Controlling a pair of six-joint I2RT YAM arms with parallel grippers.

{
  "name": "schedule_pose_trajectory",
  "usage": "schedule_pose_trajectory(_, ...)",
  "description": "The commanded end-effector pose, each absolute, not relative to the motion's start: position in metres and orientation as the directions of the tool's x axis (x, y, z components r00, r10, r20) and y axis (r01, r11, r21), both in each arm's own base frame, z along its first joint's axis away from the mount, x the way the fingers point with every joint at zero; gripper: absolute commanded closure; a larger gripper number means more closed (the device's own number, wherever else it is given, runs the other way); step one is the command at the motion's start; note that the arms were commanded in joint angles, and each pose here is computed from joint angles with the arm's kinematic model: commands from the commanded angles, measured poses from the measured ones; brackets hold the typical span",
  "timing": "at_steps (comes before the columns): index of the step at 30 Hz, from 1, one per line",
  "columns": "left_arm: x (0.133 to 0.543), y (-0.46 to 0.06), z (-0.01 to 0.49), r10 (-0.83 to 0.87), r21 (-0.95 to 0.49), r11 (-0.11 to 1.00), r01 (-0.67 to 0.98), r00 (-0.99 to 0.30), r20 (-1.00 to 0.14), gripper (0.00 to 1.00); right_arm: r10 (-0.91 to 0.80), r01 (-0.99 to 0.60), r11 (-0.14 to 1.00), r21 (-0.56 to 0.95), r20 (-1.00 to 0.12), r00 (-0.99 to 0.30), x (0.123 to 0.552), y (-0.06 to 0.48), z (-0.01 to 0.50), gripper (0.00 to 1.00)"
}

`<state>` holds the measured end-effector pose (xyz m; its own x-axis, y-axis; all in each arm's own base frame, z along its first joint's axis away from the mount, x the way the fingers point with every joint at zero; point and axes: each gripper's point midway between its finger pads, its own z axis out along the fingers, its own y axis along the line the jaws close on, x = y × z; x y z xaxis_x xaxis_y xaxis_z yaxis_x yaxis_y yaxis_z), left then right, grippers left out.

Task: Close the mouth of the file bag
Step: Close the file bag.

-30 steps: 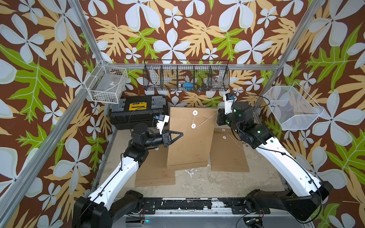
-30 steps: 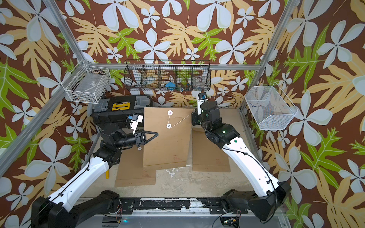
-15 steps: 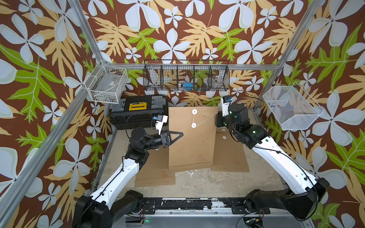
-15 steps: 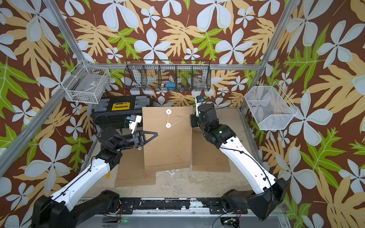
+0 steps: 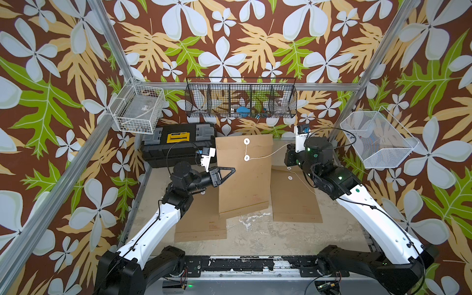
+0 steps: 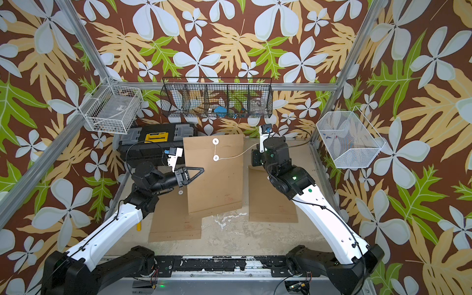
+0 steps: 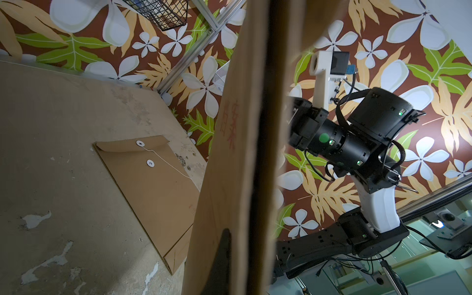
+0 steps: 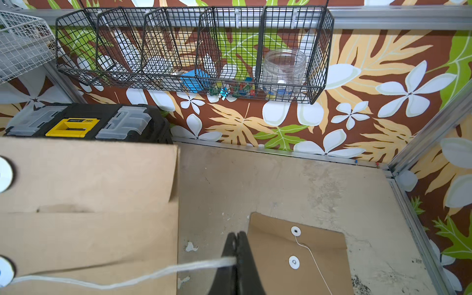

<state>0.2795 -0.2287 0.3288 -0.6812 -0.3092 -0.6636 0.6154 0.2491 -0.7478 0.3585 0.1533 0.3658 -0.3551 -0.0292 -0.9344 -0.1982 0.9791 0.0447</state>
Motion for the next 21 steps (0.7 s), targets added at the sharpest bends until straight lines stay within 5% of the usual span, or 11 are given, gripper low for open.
schedule_pose_trajectory(1, 0.279, -0.229, 0.343, -0.334, -0.733, 0.221, 0.644, -0.656, -0.677, 1.0, -0.013, -0.203, 0.976, 0.077, -0.913, -0.407, 0.357, 0.153, 0.345, 1.0)
schedule_pose_trajectory(11, 0.258, -0.233, 0.345, -0.274, -0.73, 0.139, 0.669, -0.682, -0.678, 1.0, 0.058, -0.133, 0.982, 0.133, -0.887, -0.458, 0.38, 0.123, 0.329, 1.0)
schedule_pose_trajectory(21, 0.266, -0.234, 0.329, -0.26, -0.745, 0.189, 0.64, -0.699, -0.667, 1.0, 0.055, -0.129, 0.985, 0.115, -0.916, -0.398, 0.371, 0.116, 0.363, 1.0)
